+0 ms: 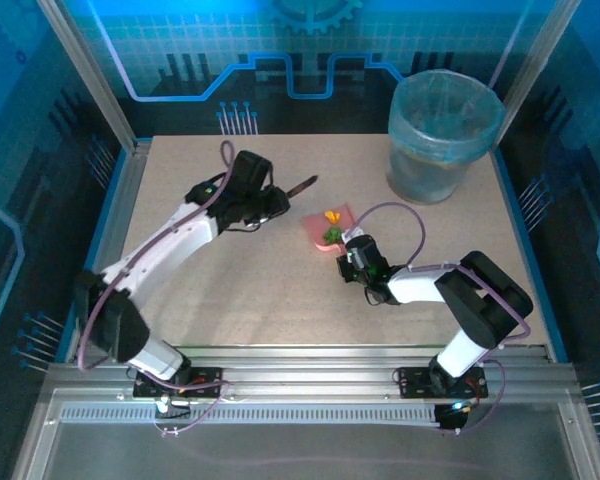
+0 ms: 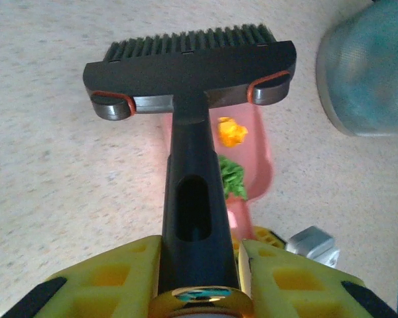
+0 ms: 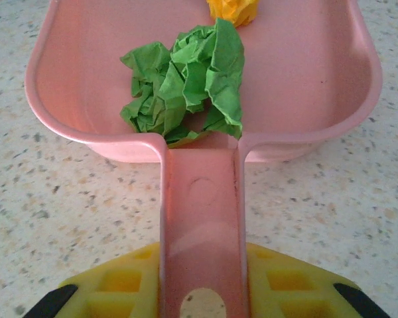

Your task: Sweep away the paper scraps from the table

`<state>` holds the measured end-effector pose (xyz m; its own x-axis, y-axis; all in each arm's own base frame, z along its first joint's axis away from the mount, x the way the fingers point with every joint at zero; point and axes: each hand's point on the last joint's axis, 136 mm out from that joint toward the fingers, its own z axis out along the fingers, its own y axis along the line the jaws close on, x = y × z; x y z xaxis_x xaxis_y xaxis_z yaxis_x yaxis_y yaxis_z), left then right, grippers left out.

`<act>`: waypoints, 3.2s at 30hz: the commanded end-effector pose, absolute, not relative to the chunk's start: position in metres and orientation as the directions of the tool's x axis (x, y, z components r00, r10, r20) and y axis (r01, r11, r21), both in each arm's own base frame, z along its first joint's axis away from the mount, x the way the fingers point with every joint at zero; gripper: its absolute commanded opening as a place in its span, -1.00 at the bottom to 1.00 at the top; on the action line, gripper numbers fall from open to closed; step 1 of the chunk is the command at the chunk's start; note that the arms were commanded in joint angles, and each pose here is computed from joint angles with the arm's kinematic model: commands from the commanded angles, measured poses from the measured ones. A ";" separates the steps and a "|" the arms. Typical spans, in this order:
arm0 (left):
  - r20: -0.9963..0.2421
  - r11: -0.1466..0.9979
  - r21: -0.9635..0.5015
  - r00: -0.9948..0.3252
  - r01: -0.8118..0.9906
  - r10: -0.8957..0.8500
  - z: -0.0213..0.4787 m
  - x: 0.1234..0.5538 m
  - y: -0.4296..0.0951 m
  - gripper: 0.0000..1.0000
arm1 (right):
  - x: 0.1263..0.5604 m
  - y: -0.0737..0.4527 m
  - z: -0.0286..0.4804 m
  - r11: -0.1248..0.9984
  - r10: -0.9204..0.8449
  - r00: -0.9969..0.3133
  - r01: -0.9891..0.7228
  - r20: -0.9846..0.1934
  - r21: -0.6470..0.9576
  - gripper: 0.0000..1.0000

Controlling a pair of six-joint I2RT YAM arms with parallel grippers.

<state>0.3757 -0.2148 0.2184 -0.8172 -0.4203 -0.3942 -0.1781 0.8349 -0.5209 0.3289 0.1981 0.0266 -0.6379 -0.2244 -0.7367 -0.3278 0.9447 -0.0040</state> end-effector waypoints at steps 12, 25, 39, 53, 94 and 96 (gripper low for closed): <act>-0.308 0.821 -0.571 -0.922 -0.020 -0.236 0.199 0.367 -0.278 -1.00 | 0.323 0.224 0.025 0.892 -0.363 -0.559 -0.441 -0.745 -0.103 -1.00; -0.289 0.766 -0.640 -0.907 -0.054 -0.306 0.191 0.319 -0.267 -1.00 | 0.316 0.219 0.040 0.887 -0.360 -0.542 -0.451 -0.760 -0.098 -1.00; -0.439 0.622 -0.781 -0.756 0.054 -0.486 0.249 0.313 -0.244 -1.00 | 0.287 0.201 0.109 0.876 -0.360 -0.467 -0.467 -0.808 -0.120 -1.00; -0.492 0.502 -0.844 -0.644 0.188 -0.586 0.296 0.306 -0.228 -1.00 | 0.268 0.160 0.176 0.915 -0.317 -0.509 -0.387 -0.801 -0.116 -1.00; -0.673 0.793 -0.605 -0.579 0.074 -0.459 0.154 0.286 -0.173 -1.00 | 0.402 0.067 0.423 0.679 0.709 -0.514 0.315 -0.482 0.663 -1.00; -0.671 0.790 -0.608 -0.582 0.078 -0.459 0.154 0.286 -0.175 -1.00 | 0.421 0.060 0.419 0.593 0.777 -0.485 0.352 -0.401 0.724 -1.00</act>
